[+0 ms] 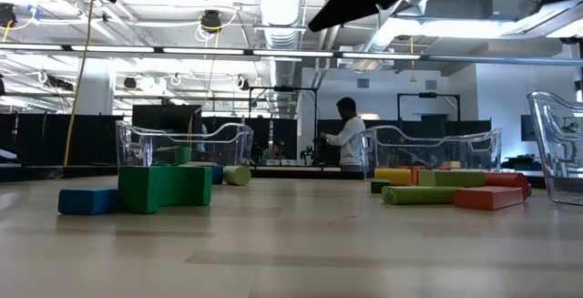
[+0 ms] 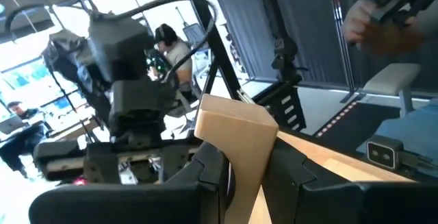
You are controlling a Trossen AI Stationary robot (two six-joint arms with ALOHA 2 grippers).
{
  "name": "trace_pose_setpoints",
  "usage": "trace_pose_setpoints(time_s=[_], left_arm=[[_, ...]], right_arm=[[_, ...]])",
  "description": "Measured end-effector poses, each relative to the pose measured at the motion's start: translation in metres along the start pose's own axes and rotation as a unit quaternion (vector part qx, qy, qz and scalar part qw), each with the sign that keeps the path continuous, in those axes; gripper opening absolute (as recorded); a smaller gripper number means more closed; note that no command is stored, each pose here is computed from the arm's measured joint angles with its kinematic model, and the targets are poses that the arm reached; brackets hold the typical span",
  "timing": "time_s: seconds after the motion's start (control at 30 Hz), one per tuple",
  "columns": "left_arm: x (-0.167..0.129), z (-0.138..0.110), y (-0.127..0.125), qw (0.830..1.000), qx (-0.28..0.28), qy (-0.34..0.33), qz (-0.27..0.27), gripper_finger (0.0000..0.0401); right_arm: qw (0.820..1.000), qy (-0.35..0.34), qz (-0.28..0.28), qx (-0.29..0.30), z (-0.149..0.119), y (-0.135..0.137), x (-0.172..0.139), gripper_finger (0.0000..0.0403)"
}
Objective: Sort blocks by size
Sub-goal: Put the brown arch block into the top right transparent bin
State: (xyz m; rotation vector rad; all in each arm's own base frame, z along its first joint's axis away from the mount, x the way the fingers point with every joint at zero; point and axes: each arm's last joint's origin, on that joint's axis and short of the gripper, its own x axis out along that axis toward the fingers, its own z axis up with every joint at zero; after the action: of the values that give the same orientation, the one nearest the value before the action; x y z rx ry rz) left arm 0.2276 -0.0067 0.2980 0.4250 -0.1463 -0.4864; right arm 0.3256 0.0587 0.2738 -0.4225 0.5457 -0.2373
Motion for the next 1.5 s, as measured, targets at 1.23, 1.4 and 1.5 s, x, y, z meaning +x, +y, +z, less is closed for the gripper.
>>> trace_pose_setpoints(time_s=[1.23, 1.4, 1.5], left_arm=[[0.029, -0.037, 0.037, 0.984, 0.013, -0.167, 0.063, 0.0057], [0.031, -0.04, 0.037, 0.981, 0.011, -0.18, 0.065, 0.0057], [0.031, -0.04, 0.037, 0.981, 0.011, -0.18, 0.065, 0.0057]], right_arm=[[0.947, -0.316, -0.063, -0.001, 0.003, 0.0, 0.009, 0.0295], [0.944, -0.323, -0.066, -0.002, 0.005, 0.0, 0.01, 0.0295], [0.941, -0.331, -0.072, 0.001, 0.008, -0.001, 0.012, 0.0295]])
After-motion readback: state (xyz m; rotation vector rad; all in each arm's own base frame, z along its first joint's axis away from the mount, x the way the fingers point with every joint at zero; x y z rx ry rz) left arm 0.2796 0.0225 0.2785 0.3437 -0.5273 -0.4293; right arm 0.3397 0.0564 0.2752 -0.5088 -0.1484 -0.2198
